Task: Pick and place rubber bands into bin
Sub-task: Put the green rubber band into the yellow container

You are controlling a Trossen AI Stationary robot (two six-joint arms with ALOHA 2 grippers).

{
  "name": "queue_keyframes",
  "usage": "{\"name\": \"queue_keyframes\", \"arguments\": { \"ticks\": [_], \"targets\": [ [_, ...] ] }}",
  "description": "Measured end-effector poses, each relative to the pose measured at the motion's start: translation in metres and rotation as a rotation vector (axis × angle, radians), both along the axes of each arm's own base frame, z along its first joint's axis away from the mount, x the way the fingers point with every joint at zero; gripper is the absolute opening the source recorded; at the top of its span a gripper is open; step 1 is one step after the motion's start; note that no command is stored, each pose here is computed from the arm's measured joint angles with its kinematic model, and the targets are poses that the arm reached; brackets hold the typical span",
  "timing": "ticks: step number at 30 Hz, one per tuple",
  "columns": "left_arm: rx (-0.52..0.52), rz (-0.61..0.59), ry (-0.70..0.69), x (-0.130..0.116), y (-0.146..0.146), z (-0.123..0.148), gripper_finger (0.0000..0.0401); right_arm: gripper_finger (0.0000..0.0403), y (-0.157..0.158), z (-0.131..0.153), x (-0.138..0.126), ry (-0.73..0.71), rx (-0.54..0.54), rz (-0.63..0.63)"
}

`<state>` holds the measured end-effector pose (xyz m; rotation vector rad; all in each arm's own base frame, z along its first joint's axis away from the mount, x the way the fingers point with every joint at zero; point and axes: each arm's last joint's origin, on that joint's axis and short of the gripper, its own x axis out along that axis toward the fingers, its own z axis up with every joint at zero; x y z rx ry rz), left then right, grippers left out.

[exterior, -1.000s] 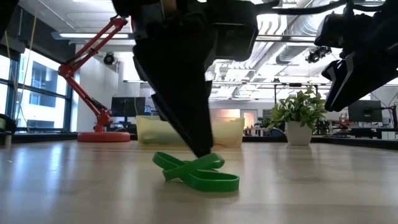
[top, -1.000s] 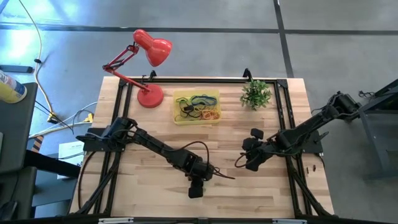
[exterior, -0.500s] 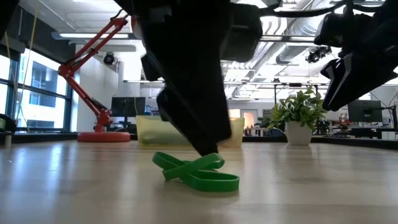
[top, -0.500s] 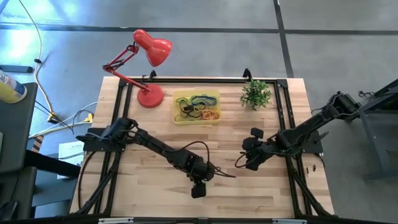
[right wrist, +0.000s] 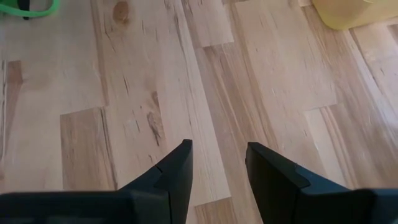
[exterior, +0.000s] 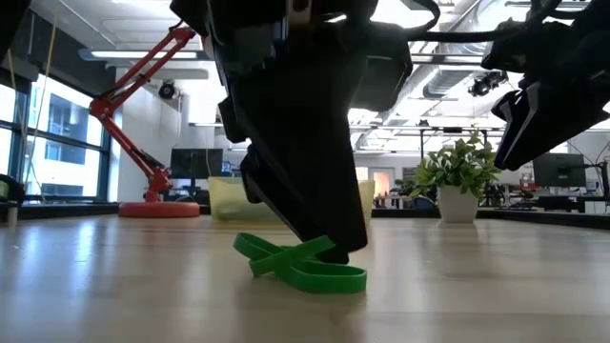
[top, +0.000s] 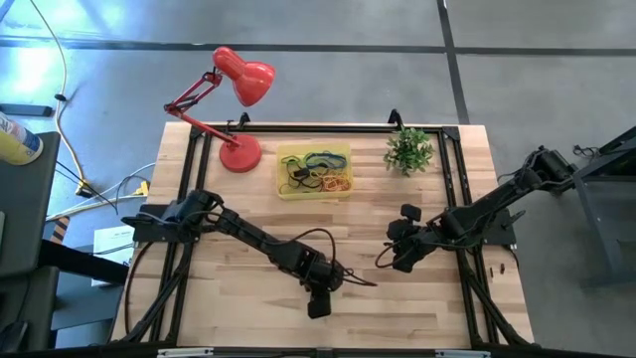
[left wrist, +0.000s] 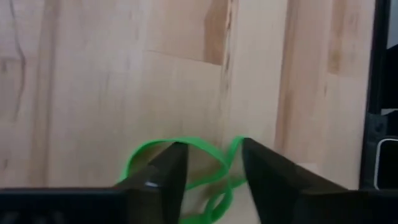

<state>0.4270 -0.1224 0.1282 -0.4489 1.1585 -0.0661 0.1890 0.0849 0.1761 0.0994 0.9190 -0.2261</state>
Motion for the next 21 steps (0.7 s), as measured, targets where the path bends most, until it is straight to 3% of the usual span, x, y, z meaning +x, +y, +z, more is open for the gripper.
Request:
{"name": "queue_keyframes", "arguments": {
  "ticks": [6,12,21],
  "targets": [
    [0.042,-0.046,-0.008,-0.001,0.001,-0.002,0.0015,0.0139,0.000,0.000,0.000,0.000,-0.001,-0.001],
    [0.052,-0.112,0.007,-0.002,0.003,0.003,0.0004,0.0139,0.000,0.000,0.001,-0.009,0.018,-0.012],
    [0.276,-0.305,-0.001,-0.006,0.027,0.075,0.0001,0.0139,0.001,0.009,0.013,-0.168,0.045,-0.059]
  ]
}}
